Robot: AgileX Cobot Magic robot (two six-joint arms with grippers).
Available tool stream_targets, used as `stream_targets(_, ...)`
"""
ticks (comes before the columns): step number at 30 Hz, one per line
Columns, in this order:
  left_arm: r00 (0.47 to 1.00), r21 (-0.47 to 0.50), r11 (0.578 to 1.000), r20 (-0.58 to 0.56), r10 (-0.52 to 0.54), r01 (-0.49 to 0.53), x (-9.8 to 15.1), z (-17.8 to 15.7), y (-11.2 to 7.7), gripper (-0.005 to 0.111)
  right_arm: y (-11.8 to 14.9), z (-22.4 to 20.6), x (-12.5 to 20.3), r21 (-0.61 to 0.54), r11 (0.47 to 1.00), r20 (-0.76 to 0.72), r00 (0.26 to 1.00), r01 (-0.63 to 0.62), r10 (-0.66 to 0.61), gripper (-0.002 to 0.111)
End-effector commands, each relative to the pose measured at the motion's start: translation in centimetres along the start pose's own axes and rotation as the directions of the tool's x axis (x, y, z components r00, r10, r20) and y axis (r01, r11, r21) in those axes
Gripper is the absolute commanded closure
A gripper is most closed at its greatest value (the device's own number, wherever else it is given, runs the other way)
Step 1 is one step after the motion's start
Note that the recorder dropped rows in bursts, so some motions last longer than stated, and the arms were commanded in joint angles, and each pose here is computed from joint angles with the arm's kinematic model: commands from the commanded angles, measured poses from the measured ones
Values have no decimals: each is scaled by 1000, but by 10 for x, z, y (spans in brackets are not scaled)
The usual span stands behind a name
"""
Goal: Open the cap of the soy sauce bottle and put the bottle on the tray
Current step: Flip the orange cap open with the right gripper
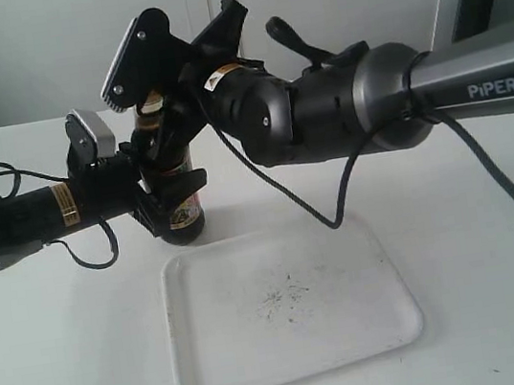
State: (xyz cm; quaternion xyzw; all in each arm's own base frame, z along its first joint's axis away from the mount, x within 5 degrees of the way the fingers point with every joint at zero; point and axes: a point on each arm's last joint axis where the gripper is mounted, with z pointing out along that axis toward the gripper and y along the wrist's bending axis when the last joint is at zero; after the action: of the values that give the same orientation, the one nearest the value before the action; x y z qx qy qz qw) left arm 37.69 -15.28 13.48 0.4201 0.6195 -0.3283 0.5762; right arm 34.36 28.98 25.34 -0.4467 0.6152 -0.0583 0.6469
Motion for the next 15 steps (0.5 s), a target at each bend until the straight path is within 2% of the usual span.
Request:
stream_targets(1,996,-3,1000,-90,24,-25,14,1,-1,107,-3,-4,-26,18,1000,73,997,8,-9,108)
stream_targets(6,996,-3,1000,-90,24,-25,14,1,-1,107,0,-5,-49,30,998,131,990,54,-57,108)
stream_targets(11,996,-3,1000,-91,27,-27,14,1,-1,107,2,-7,-64,19,999,164,985,50,-52,108)
stream_targets(15,996,-3,1000,-91,27,-27,14,1,-1,107,-9,-9,-61,38,994,118,989,-99,94,108)
